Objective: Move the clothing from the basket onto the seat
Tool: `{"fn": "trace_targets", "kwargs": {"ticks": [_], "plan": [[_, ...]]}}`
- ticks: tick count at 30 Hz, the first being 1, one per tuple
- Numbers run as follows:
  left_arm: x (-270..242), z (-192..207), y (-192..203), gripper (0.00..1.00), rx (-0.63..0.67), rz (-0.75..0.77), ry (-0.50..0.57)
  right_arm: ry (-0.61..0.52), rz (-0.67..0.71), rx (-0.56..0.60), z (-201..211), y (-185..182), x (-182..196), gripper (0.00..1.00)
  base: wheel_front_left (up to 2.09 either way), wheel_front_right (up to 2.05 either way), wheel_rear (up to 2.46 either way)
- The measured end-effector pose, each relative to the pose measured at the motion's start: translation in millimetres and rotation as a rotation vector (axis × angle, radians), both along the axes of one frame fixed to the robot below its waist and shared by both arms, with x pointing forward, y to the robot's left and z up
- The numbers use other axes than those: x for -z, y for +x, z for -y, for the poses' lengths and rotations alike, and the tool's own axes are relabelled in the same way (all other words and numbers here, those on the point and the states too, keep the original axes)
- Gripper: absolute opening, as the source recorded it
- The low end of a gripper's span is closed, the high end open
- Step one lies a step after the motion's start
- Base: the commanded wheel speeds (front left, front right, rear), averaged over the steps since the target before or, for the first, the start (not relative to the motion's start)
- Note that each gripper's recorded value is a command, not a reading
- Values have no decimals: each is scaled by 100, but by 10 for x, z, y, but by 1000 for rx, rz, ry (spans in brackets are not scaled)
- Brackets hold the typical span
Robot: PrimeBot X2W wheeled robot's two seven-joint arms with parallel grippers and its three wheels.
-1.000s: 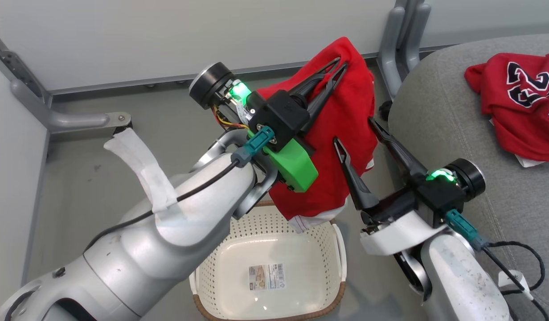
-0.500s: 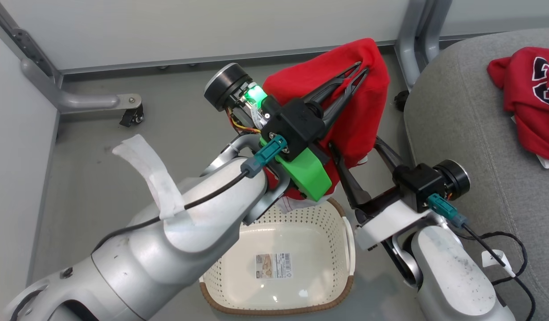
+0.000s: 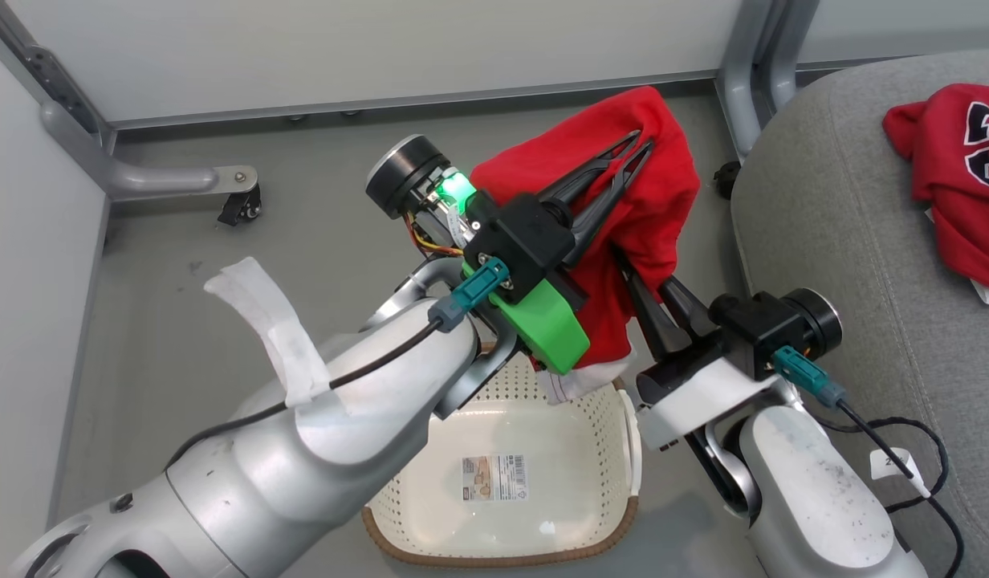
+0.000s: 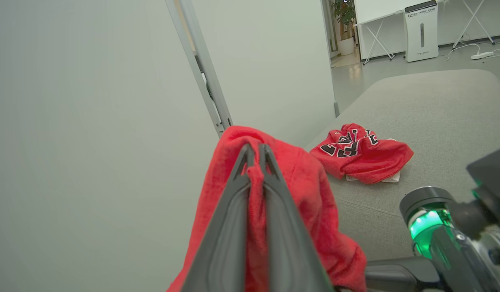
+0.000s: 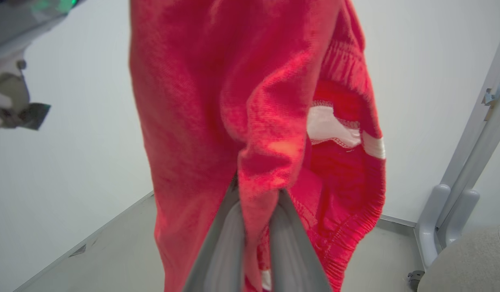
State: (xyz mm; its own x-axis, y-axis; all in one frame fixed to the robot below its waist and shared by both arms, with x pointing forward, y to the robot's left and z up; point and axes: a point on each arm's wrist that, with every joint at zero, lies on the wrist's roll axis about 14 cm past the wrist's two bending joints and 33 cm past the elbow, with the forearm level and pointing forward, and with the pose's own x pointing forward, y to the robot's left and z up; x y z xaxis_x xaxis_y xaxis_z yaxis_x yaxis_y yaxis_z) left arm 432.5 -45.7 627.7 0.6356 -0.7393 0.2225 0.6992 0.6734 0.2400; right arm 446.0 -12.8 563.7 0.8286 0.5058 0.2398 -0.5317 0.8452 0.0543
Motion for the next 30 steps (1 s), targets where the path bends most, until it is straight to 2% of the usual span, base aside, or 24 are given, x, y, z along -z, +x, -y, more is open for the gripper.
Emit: {"fn": "trace_targets", "kwargs": {"ticks": [1,19,30], "plan": [[8,-1,-3,100,-1,1,4,0,-4,3,12,-12,13,0,0,0,0],[41,36,-126,100,14,-4,-21,14,-34,80,286,-95,84,0,0,0,0],[172,275,-271,100,96,-40,-34,30,-17,222,788,-122,13,0,0,0,0]]}}
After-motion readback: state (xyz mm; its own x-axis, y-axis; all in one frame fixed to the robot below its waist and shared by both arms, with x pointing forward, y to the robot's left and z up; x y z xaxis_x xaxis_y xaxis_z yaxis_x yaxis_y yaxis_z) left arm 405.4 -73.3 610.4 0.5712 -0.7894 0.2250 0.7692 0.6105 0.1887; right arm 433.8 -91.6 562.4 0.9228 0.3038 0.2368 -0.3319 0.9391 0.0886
